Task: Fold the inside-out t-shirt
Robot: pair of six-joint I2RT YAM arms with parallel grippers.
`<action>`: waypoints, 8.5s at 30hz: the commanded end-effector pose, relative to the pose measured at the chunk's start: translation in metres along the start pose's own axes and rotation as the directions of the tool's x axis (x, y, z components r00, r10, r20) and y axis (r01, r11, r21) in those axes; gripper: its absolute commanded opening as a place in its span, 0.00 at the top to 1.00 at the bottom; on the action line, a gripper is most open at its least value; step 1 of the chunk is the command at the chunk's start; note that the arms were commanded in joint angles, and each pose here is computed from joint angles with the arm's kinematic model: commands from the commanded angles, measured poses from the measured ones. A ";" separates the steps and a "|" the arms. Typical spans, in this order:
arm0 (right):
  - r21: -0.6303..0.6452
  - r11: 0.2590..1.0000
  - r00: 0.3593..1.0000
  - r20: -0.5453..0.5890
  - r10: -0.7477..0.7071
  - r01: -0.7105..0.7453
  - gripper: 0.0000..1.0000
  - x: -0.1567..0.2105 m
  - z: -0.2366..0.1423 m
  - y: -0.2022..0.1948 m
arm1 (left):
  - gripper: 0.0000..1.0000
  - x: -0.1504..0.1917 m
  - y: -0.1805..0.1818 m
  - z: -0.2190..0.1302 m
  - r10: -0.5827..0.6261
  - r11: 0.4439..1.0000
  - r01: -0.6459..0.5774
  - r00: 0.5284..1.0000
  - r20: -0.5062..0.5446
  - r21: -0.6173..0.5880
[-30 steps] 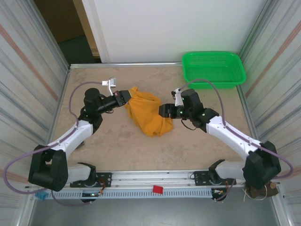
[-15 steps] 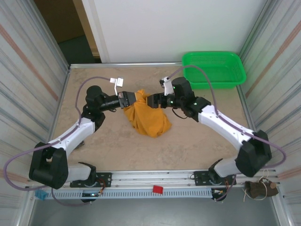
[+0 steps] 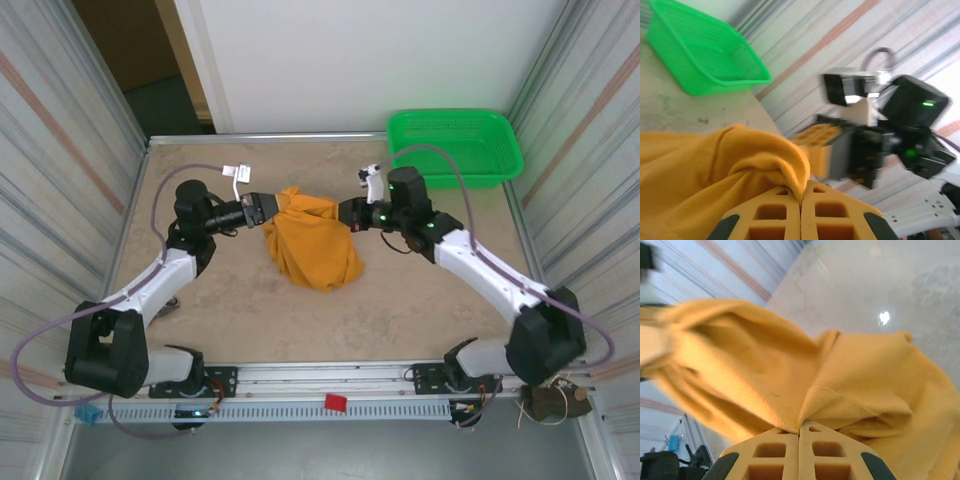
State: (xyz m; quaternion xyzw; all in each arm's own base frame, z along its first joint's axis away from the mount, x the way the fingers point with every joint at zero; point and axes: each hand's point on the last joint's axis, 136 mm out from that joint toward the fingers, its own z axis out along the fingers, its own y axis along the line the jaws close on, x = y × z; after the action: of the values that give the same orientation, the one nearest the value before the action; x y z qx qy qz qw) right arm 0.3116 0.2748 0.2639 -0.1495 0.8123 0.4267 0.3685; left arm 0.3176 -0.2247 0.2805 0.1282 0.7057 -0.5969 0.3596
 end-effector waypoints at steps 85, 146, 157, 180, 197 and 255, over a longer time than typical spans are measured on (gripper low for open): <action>-0.093 0.991 0.991 0.081 0.108 -0.100 1.00 -0.029 -0.019 0.015 | 0.35 0.059 -0.036 0.055 0.293 0.879 -0.297 0.954 -0.070 -0.374; -0.064 0.993 0.990 0.109 -0.091 0.099 1.00 -0.041 -0.015 0.039 | 1.00 -0.081 -0.118 0.022 -0.168 0.975 0.197 0.955 0.245 -0.101; -0.407 0.905 0.992 0.090 -0.093 0.122 1.00 -0.017 -0.061 0.087 | 0.86 -0.099 -0.004 0.013 -0.210 0.942 0.274 0.932 0.297 -0.194; -0.295 0.954 0.997 0.075 -0.024 0.045 1.00 -0.015 -0.044 0.050 | 0.32 0.027 -0.056 0.043 0.099 0.929 -0.044 0.986 0.132 -0.368; -0.307 0.950 0.997 0.066 -0.034 0.053 1.00 -0.011 -0.044 0.055 | 0.40 0.001 -0.054 0.048 0.148 0.918 -0.063 0.970 0.192 -0.392; 0.086 0.996 0.976 0.214 -0.030 0.011 0.47 -0.023 -0.003 0.044 | 1.00 -0.041 -0.130 0.037 -0.132 0.985 0.147 0.978 0.161 -0.085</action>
State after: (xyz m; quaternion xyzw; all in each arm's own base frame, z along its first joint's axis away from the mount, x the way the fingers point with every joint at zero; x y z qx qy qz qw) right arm 0.2943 0.3068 0.2853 -0.1196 0.7992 0.3971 0.4350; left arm 0.2897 -0.2871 0.3759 0.0039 0.7390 -0.5755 0.3503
